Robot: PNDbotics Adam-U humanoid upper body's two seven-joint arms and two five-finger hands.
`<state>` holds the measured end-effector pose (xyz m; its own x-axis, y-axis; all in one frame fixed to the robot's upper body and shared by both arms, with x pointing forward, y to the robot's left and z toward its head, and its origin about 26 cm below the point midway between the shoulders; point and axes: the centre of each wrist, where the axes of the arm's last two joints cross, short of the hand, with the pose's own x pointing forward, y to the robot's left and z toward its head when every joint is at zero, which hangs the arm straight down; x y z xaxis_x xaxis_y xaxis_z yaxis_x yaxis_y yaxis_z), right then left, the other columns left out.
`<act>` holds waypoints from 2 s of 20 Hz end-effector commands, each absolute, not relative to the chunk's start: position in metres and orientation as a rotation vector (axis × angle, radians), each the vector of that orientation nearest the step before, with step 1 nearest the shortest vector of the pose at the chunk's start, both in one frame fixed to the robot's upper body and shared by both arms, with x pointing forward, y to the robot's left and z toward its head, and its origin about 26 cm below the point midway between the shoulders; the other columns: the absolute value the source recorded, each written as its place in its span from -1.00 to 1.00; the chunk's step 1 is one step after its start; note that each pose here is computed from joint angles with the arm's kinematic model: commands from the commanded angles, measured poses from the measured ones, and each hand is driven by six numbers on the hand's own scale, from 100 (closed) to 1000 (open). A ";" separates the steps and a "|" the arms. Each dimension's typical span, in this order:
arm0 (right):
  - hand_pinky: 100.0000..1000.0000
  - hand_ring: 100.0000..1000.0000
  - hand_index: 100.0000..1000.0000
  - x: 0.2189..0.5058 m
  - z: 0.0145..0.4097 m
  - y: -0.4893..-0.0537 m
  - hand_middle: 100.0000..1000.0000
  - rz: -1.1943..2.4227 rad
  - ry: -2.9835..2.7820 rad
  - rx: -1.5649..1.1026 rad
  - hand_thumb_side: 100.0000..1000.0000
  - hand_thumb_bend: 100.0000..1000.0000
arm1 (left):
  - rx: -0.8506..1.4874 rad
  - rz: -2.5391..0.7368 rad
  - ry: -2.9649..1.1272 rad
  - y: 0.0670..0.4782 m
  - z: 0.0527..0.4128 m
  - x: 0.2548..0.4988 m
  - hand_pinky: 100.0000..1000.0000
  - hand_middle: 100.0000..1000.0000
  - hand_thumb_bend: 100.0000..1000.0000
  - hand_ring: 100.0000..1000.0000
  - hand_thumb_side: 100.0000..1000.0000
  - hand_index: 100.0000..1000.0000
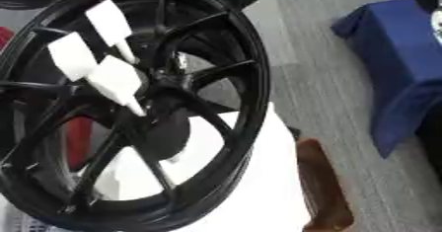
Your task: Pull the pin out of the wheel hub.
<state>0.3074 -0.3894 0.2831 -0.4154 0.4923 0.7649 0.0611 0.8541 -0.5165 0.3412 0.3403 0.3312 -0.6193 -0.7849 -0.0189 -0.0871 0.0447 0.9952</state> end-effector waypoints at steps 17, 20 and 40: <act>0.87 0.35 0.47 0.306 0.292 -0.391 0.32 0.557 -1.939 -0.459 -0.33 -0.96 | 0.697 -1.748 -1.560 0.279 0.368 0.352 0.60 0.44 -0.02 0.54 0.30 0.64; 0.87 0.35 0.47 0.306 0.292 -0.391 0.32 0.560 -1.937 -0.456 -0.32 -0.96 | 0.663 -1.766 -1.531 0.268 0.373 0.352 0.60 0.43 -0.02 0.54 0.30 0.64; 0.87 0.35 0.48 0.309 0.286 -0.391 0.33 0.565 -1.914 -0.447 -0.29 -0.98 | 0.597 -1.702 -1.587 0.215 0.380 0.354 0.57 0.41 0.03 0.51 0.27 0.61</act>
<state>0.3109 -0.3887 0.2751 -0.3765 0.5124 0.7718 0.0328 0.8400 -0.5417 0.3631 0.2103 0.3676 -0.6448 -0.7473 0.1605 0.2348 0.0061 0.9720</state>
